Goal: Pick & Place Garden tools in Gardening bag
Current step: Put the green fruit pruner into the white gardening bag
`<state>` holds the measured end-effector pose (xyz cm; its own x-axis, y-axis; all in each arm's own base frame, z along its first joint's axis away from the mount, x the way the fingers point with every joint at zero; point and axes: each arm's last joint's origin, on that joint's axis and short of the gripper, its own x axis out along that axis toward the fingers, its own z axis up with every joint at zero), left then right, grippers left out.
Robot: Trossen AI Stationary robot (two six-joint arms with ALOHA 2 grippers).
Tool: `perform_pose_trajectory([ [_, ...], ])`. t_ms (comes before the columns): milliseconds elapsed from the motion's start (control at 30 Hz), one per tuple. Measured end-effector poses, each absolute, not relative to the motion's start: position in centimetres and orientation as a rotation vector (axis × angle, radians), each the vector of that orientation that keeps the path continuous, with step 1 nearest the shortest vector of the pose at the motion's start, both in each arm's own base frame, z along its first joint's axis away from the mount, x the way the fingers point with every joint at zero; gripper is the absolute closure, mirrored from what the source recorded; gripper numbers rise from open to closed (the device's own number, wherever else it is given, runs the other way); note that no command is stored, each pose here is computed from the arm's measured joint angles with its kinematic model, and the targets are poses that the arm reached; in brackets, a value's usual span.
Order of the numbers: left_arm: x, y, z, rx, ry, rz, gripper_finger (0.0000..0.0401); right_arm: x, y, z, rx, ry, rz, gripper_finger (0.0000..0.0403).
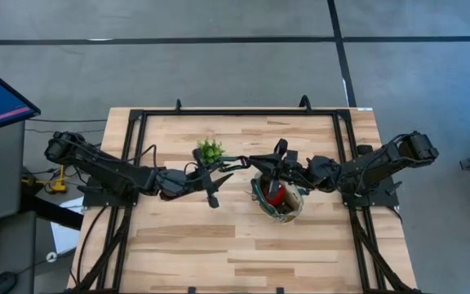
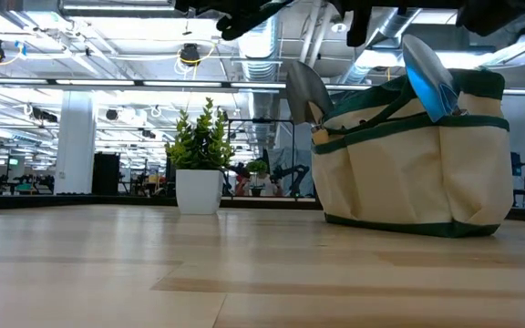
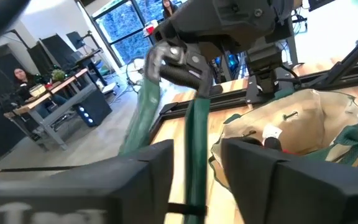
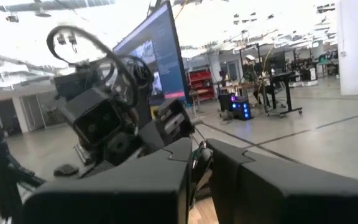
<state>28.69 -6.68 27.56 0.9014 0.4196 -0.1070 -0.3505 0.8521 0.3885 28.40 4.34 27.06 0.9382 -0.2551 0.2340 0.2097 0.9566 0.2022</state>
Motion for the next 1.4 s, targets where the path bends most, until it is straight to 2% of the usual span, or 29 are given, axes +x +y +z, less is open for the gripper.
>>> perform_pose_trajectory([
  [267,28.3,-7.3,27.9,0.368,0.175,0.385,0.0206,26.6,4.0,28.5,0.157,-0.188,-0.294,0.0382],
  [500,27.0,-8.4,29.1,0.357,0.14,0.349,0.019,22.4,3.8,31.1,0.169,-0.075,-0.305,0.0382],
  [700,25.7,-8.6,29.5,0.378,0.18,0.315,0.0214,19.2,3.5,33.8,0.208,0.149,-0.346,0.0382],
  [1000,25.5,-8.5,29.1,0.329,0.214,0.317,0.0269,19.0,3.4,36.8,0.264,0.501,-0.39,0.0382],
  [1267,25.5,-8.5,29.1,0.331,0.218,0.316,0.0297,21.0,3.5,35.6,0.351,0.719,-0.371,0.0382],
  [1400,25.5,-8.5,29.0,0.337,0.228,0.315,0.0309,21.6,3.6,35.0,0.365,0.758,-0.381,0.0382],
])
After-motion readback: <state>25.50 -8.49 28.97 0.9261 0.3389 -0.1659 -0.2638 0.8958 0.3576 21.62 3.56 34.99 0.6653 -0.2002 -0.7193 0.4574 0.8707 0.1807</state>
